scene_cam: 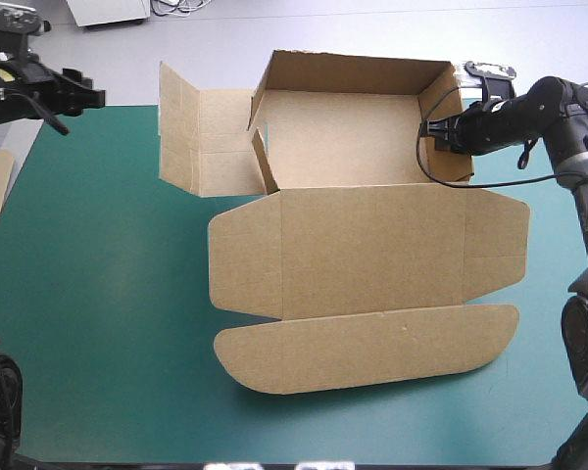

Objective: Fold the box

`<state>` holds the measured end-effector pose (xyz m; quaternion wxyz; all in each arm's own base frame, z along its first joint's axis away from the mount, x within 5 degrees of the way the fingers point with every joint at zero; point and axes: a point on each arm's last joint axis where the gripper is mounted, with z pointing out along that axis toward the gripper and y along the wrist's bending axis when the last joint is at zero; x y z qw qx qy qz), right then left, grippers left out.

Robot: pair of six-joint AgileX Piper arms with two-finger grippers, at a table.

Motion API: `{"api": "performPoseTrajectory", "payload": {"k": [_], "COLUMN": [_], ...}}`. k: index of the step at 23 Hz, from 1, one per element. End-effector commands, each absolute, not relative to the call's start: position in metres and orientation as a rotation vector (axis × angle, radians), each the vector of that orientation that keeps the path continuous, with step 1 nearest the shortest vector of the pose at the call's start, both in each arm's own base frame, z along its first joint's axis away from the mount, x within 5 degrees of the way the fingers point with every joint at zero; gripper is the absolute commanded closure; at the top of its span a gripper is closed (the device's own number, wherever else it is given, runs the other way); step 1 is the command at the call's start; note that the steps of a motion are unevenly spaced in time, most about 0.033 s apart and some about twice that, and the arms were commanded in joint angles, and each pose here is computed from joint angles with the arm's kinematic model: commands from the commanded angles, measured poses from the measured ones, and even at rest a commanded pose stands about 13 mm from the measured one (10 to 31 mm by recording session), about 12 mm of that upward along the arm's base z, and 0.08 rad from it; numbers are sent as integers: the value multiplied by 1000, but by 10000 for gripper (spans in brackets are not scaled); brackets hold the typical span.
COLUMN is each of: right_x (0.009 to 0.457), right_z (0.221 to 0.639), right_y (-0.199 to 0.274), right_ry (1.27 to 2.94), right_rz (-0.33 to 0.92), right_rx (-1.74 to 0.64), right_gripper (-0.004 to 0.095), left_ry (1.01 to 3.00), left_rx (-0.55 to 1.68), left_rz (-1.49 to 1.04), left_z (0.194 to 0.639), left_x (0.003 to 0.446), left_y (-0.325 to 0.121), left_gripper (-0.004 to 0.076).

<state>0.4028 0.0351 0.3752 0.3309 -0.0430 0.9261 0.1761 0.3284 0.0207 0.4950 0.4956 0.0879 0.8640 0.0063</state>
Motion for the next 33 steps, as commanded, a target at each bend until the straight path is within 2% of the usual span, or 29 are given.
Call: {"api": "performPoseTrajectory", "payload": {"k": [1, 6, 7, 13, 18, 22, 28, 33], "right_x": [393, 396, 396, 394, 397, 405, 410, 411], "right_z": [404, 401, 401, 401, 396, 384, 376, 375], "right_y": [37, 38, 38, 56, 84, 92, 90, 90], "right_ry": [2312, 2316, 2320, 2316, 2305, 2322, 2344, 2346], "right_rz": [487, 506, 510, 530, 563, 583, 536, 524], "right_rx": [-107, -101, -102, -139, -181, -174, -173, -174], "right_gripper": [930, 930, 930, 930, 930, 930, 930, 929], "left_ry": [2054, 2190, 2190, 2096, 2032, 2032, 1871, 1810], "left_rx": [55, -130, -144, -205, -171, -54, 84, 180], "left_rz": [-11, -201, -315, -731, -1058, -1183, -1494, -1594], "left_z": [493, 411, 387, 331, 314, 313, 333, 347], "left_x": [318, 329, 335, 355, 369, 373, 368, 364], "left_y": [58, 101, 99, 80, 57, 23, -29, -48], "left_gripper": [310, 311, 311, 311, 325, 342, 342, 342]}}
